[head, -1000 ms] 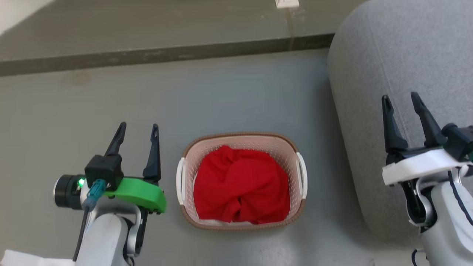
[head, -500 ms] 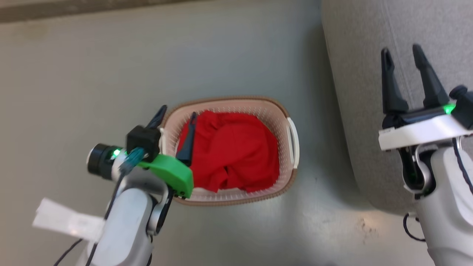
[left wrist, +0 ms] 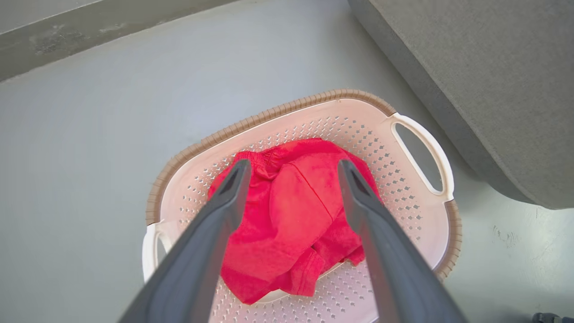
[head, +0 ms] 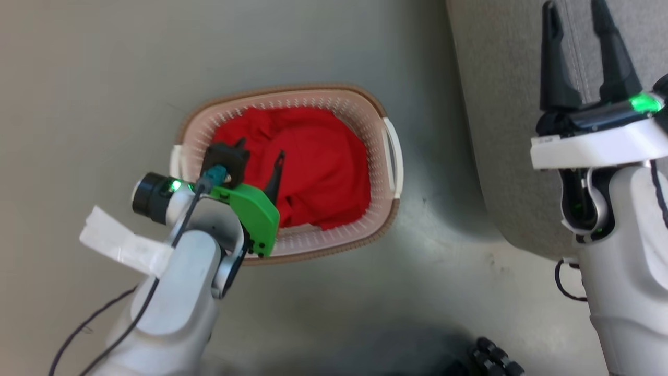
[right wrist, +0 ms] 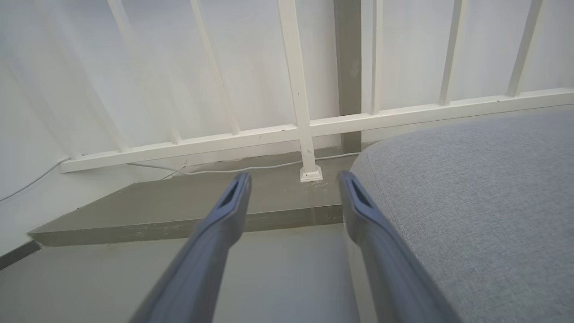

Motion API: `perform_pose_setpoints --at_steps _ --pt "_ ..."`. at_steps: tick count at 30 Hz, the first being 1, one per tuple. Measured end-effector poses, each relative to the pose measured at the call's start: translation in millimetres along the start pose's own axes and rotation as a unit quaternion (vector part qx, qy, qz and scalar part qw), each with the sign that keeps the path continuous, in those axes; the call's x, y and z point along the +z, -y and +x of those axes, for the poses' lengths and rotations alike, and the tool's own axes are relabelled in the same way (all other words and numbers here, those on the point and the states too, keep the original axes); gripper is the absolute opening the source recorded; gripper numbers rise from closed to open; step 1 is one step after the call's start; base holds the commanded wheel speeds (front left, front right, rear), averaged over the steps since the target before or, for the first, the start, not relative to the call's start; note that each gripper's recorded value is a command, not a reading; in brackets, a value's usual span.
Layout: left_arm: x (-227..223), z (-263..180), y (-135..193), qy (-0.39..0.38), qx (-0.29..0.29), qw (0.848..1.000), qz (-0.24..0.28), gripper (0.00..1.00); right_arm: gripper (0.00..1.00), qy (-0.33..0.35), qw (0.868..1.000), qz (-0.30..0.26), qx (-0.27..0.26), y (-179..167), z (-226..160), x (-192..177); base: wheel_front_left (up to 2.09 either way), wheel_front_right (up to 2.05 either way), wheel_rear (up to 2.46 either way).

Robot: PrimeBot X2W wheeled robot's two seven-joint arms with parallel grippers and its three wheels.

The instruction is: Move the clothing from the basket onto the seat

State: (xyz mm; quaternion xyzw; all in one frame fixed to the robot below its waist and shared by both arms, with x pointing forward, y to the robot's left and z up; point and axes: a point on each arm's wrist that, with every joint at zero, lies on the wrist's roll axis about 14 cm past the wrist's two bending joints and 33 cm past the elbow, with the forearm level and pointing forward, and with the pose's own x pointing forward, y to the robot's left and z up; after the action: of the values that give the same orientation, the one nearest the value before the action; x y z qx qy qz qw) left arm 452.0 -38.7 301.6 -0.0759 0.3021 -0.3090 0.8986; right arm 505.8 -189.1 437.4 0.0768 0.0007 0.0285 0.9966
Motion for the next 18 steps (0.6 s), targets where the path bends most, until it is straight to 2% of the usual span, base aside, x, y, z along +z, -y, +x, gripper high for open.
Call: perform_pose_setpoints --at_steps 10,18 --pt "-56 43 -6 -0.091 -0.020 0.996 -0.011 1.00 1.00 -0.024 0.999 0.000 -0.029 22 5 -29 0.00 0.00 0.00" --pt "-100 66 4 -0.158 -0.052 0.986 -0.008 1.00 1.00 -0.032 0.998 -0.014 -0.049 39 1 -35 0.00 0.00 0.00"
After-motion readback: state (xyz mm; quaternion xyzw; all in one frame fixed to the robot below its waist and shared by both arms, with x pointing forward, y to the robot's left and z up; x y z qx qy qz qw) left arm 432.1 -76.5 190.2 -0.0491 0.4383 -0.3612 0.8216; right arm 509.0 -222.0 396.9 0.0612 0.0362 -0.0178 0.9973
